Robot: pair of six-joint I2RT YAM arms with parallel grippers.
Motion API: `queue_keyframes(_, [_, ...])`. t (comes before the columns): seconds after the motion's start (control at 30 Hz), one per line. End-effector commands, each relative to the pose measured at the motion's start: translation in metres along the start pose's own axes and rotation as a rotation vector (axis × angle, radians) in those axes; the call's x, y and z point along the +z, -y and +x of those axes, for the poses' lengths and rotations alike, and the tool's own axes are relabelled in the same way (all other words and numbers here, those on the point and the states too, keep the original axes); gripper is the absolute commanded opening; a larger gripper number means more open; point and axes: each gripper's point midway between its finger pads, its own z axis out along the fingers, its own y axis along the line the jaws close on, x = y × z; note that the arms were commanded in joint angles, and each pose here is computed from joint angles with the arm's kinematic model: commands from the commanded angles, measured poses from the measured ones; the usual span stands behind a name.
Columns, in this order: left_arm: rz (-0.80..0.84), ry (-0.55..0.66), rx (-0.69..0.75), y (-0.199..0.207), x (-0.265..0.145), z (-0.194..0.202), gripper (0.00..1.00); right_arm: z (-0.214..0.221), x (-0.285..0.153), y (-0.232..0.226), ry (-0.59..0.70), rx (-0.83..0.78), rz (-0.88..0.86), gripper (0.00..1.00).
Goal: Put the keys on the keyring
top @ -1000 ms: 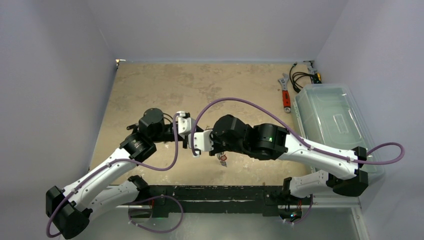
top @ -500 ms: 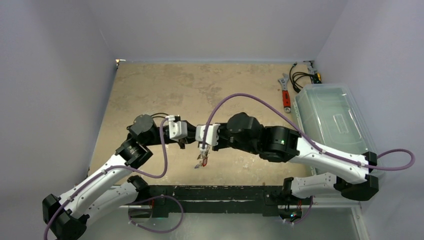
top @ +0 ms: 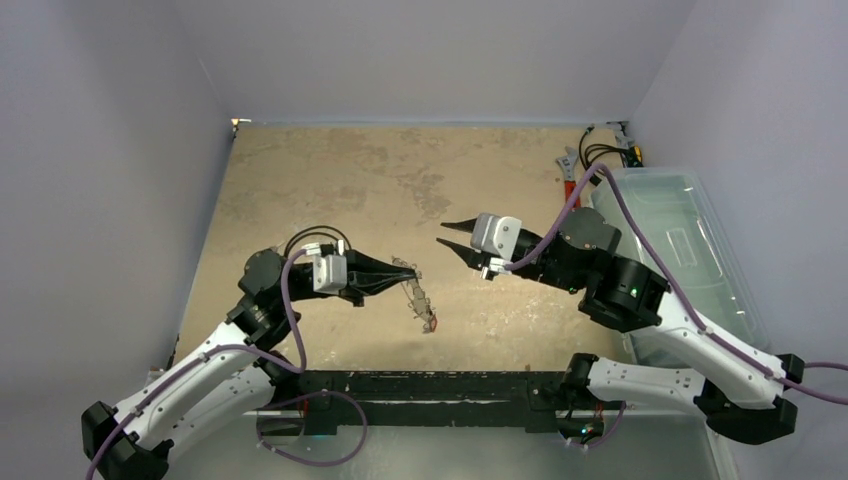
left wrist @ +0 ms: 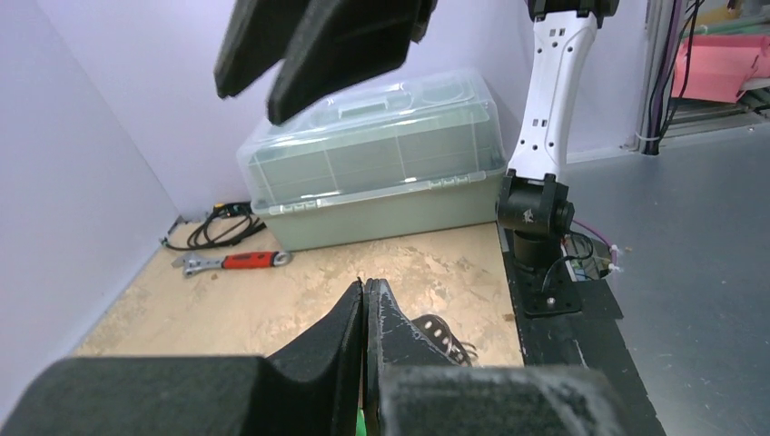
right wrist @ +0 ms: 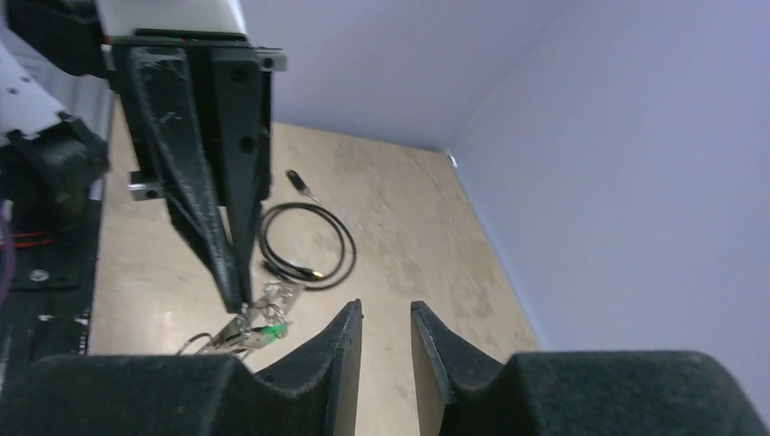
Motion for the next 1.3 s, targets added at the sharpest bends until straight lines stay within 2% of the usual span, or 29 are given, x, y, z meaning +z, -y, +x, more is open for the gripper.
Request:
queue_keyframes(0.0, [0.006, 0.081, 0.061, 0.002, 0.0, -0.027, 0.0, -0.007, 0.005, -0.035, 0.072, 0.049, -0.182, 0.31])
queue_keyframes(0.2, [-0.014, 0.074, 0.071, 0.0, -0.002, -0.027, 0.0, -0.001, 0.003, -0.06, 0.057, 0.086, -0.327, 0.34])
queue_keyframes(0.33, [-0.023, 0.063, 0.071, -0.002, -0.002, -0.025, 0.0, 0.006, 0.008, -0.067, 0.031, 0.11, -0.365, 0.45])
queue_keyframes(0.5, [-0.029, 0.054, 0.068, -0.004, -0.001, -0.024, 0.0, 0.02, 0.023, -0.077, -0.01, 0.145, -0.403, 0.49])
queue_keyframes(0.63, [-0.032, 0.052, 0.068, -0.005, -0.001, -0.023, 0.0, 0.035, 0.042, -0.084, -0.047, 0.181, -0.421, 0.4])
queue_keyframes(0.7, [-0.034, 0.051, 0.066, -0.005, -0.001, -0.023, 0.0, 0.041, 0.048, -0.084, -0.064, 0.184, -0.418, 0.24])
queue_keyframes(0.77, [-0.042, 0.048, 0.063, -0.007, -0.001, -0.022, 0.0, 0.043, 0.051, -0.081, -0.068, 0.18, -0.399, 0.03])
queue_keyframes(0.8, [-0.046, 0.047, 0.062, -0.007, -0.001, -0.021, 0.0, 0.042, 0.051, -0.08, -0.064, 0.175, -0.393, 0.0])
queue_keyframes(1.13, [-0.044, 0.014, 0.076, -0.009, -0.001, -0.019, 0.0, 0.038, 0.043, -0.07, -0.061, 0.156, -0.341, 0.0])
queue_keyframes(1.17, [-0.042, -0.001, 0.077, -0.009, -0.001, -0.017, 0.08, 0.036, 0.042, -0.069, -0.057, 0.154, -0.335, 0.0])
queue_keyframes(1.23, [-0.043, -0.005, 0.087, -0.009, -0.002, -0.019, 0.32, 0.032, 0.039, -0.065, -0.038, 0.148, -0.319, 0.0])
queue_keyframes(1.27, [-0.051, -0.003, 0.091, -0.01, -0.003, -0.02, 0.39, 0.029, 0.037, -0.063, -0.026, 0.144, -0.311, 0.0])
